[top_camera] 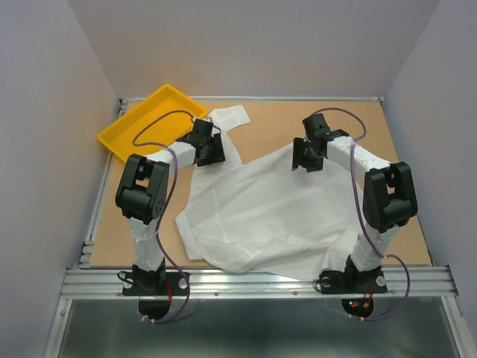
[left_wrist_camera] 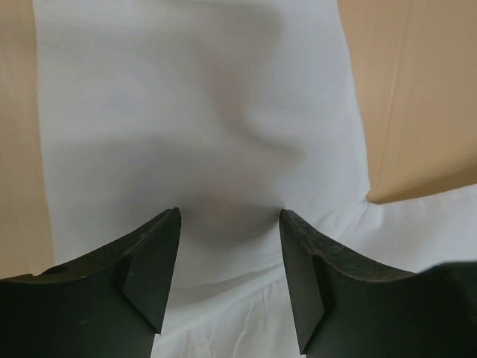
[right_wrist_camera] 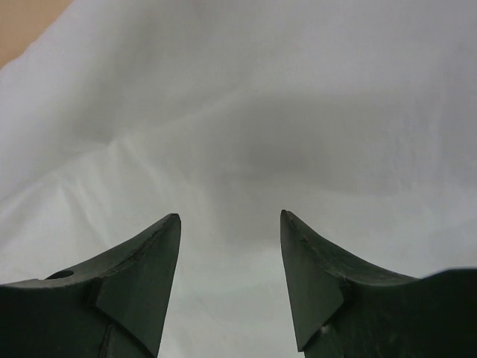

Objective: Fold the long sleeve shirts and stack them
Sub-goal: Flatten the shirt out

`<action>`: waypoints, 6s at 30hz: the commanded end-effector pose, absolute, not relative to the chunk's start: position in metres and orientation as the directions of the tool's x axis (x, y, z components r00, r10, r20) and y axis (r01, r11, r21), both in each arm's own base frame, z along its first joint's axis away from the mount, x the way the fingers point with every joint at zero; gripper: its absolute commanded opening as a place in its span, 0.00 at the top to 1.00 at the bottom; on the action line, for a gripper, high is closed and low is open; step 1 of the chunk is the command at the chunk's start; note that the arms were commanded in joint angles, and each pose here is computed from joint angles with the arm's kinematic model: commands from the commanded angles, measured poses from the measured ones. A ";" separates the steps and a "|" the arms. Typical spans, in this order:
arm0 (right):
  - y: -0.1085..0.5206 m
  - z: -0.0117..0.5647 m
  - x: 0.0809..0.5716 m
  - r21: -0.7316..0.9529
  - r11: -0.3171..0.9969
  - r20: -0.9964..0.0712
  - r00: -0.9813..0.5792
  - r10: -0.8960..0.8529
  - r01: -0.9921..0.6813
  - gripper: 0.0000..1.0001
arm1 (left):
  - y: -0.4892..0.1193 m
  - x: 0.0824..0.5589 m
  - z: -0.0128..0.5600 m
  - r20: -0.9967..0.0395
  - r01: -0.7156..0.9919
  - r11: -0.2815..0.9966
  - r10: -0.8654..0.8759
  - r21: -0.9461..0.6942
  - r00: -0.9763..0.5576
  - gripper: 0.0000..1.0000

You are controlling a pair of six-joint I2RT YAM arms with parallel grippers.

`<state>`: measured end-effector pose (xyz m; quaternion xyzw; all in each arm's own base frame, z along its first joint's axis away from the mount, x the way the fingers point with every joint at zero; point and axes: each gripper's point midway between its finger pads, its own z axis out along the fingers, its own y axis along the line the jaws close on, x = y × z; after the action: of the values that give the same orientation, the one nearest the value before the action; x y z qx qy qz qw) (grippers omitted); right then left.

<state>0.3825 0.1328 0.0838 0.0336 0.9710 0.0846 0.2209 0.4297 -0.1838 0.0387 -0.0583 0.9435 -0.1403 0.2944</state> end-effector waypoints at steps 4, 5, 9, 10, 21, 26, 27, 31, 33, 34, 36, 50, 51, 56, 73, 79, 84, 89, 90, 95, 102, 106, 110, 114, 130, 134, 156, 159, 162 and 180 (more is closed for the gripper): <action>0.123 0.029 0.373 0.137 0.983 -0.410 -0.897 0.168 0.121 0.39 | -0.173 0.460 0.032 -0.559 -0.081 0.959 -0.226 -0.272 -0.798 0.35; 0.118 0.026 0.371 0.134 0.981 -0.413 -0.892 0.182 0.139 0.39 | -0.167 0.460 0.024 -0.544 -0.102 0.959 -0.235 -0.264 -0.806 0.36; 0.098 0.005 0.342 0.107 0.968 -0.358 -0.900 0.249 0.226 0.39 | -0.155 0.471 0.016 -0.531 -0.138 0.956 -0.260 -0.258 -0.806 0.36; 0.093 -0.004 0.328 0.095 0.966 -0.326 -0.909 0.259 0.241 0.39 | -0.149 0.474 0.016 -0.540 -0.155 0.959 -0.264 -0.239 -0.799 0.36; 0.080 0.015 0.288 0.169 0.937 -0.300 -0.890 0.344 0.306 0.38 | -0.156 0.499 0.052 -0.587 -0.120 0.959 -0.253 -0.256 -0.769 0.31; 0.087 0.073 0.335 0.211 0.960 -0.469 -0.843 0.265 0.184 0.36 | -0.178 0.487 0.124 -0.697 -0.008 0.967 -0.188 -0.253 -0.692 0.09; 0.087 0.088 0.349 0.211 0.964 -0.511 -0.823 0.249 0.161 0.35 | -0.187 0.478 0.131 -0.702 0.016 0.966 -0.175 -0.257 -0.690 0.07; 0.077 0.109 0.382 0.158 0.971 -0.584 -0.776 0.237 0.178 0.35 | -0.191 0.430 0.135 -0.670 0.006 0.962 -0.186 -0.274 -0.719 0.03; 0.070 0.104 0.394 0.112 0.971 -0.595 -0.769 0.235 0.210 0.35 | -0.184 0.399 0.118 -0.623 -0.012 0.966 -0.175 -0.257 -0.763 0.03; 0.069 0.111 0.405 0.106 0.970 -0.613 -0.753 0.238 0.220 0.37 | -0.180 0.379 0.098 -0.581 -0.016 0.972 -0.155 -0.236 -0.799 0.04; 0.065 0.113 0.418 0.100 0.964 -0.624 -0.738 0.255 0.248 0.40 | -0.174 0.359 0.090 -0.551 -0.021 0.971 -0.153 -0.238 -0.820 0.06; 0.060 0.058 0.481 0.102 0.939 -0.609 -0.726 0.321 0.330 0.55 | -0.161 0.305 0.017 -0.381 -0.029 0.981 -0.102 -0.192 -0.919 0.19; 0.058 0.049 0.482 0.101 0.933 -0.596 -0.730 0.334 0.344 0.55 | -0.160 0.305 0.014 -0.377 -0.030 0.983 -0.098 -0.182 -0.921 0.20; 0.034 0.026 0.486 0.117 0.898 -0.569 -0.712 0.411 0.425 0.55 | -0.156 0.326 -0.003 -0.367 -0.044 0.993 -0.083 -0.112 -0.926 0.20; -0.072 0.087 0.531 0.271 0.783 -0.636 -0.507 0.582 0.559 0.50 | -0.217 0.524 0.098 -0.739 0.121 0.988 0.010 -0.097 -0.673 0.10; -0.043 0.110 0.474 0.309 0.800 -0.612 -0.536 0.581 0.514 0.46 | -0.215 0.484 0.149 -0.775 0.125 0.974 -0.068 -0.187 -0.628 0.04; -0.033 0.090 0.405 0.305 0.773 -0.554 -0.556 0.620 0.557 0.44 | -0.199 0.419 0.118 -0.668 0.087 0.973 -0.080 -0.213 -0.740 0.04; -0.031 0.068 0.364 0.287 0.734 -0.510 -0.550 0.661 0.615 0.45 | -0.184 0.386 0.074 -0.587 0.051 0.982 -0.068 -0.184 -0.807 0.05; -0.032 0.058 0.354 0.270 0.727 -0.497 -0.555 0.667 0.631 0.45 | -0.182 0.382 0.064 -0.572 0.045 0.983 -0.065 -0.176 -0.818 0.04; -0.041 0.039 0.338 0.229 0.695 -0.479 -0.542 0.690 0.682 0.48 | -0.182 0.385 0.038 -0.539 0.027 0.984 -0.074 -0.176 -0.839 0.05; -0.075 0.025 0.307 0.136 0.606 -0.509 -0.470 0.721 0.784 0.49 | -0.175 0.387 0.016 -0.488 -0.024 0.980 -0.119 -0.197 -0.865 0.06; -0.086 0.015 0.290 0.162 0.520 -0.460 -0.402 0.791 0.838 0.49 | -0.169 0.387 0.011 -0.476 -0.031 0.982 -0.118 -0.186 -0.872 0.06; -0.097 0.021 0.285 0.182 0.476 -0.470 -0.349 0.811 0.860 0.49 | -0.165 0.390 0.012 -0.473 -0.041 0.982 -0.125 -0.183 -0.872 0.06; -0.097 0.043 0.295 0.218 0.518 -0.507 -0.358 0.784 0.827 0.48 | -0.166 0.396 0.027 -0.497 -0.026 0.982 -0.118 -0.188 -0.860 0.06; -0.026 0.071 0.357 0.264 0.789 -0.519 -0.607 0.601 0.555 0.47 | -0.181 0.392 0.045 -0.515 -0.004 0.972 -0.128 -0.236 -0.848 0.08; -0.018 0.057 0.369 0.264 0.793 -0.505 -0.622 0.599 0.549 0.47 | -0.184 0.401 0.036 -0.507 -0.017 0.974 -0.133 -0.226 -0.851 0.09; 0.041 0.123 0.442 0.237 0.942 -0.678 -0.654 0.337 0.239 0.37 | -0.218 0.505 0.133 -0.718 0.116 0.947 -0.144 -0.300 -0.681 0.04; 0.084 0.125 0.404 0.240 0.967 -0.658 -0.717 0.230 0.090 0.35 | -0.211 0.481 0.169 -0.747 0.139 0.933 -0.169 -0.331 -0.643 0.03; 0.122 0.128 0.358 0.282 0.958 -0.628 -0.765 0.140 -0.057 0.35 | -0.198 0.455 0.190 -0.764 0.133 0.933 -0.187 -0.336 -0.618 0.03; 0.236 0.055 0.190 0.285 0.839 -0.358 -0.863 -0.355 -0.464 0.36 | -0.144 0.386 0.172 -0.749 -0.005 0.968 -0.196 -0.250 -0.633 0.03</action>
<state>0.2005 0.2323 0.0685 -0.2091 0.9440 0.1946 0.1650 0.3879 -0.1512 0.1544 -0.0418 0.9085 -0.1140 0.3998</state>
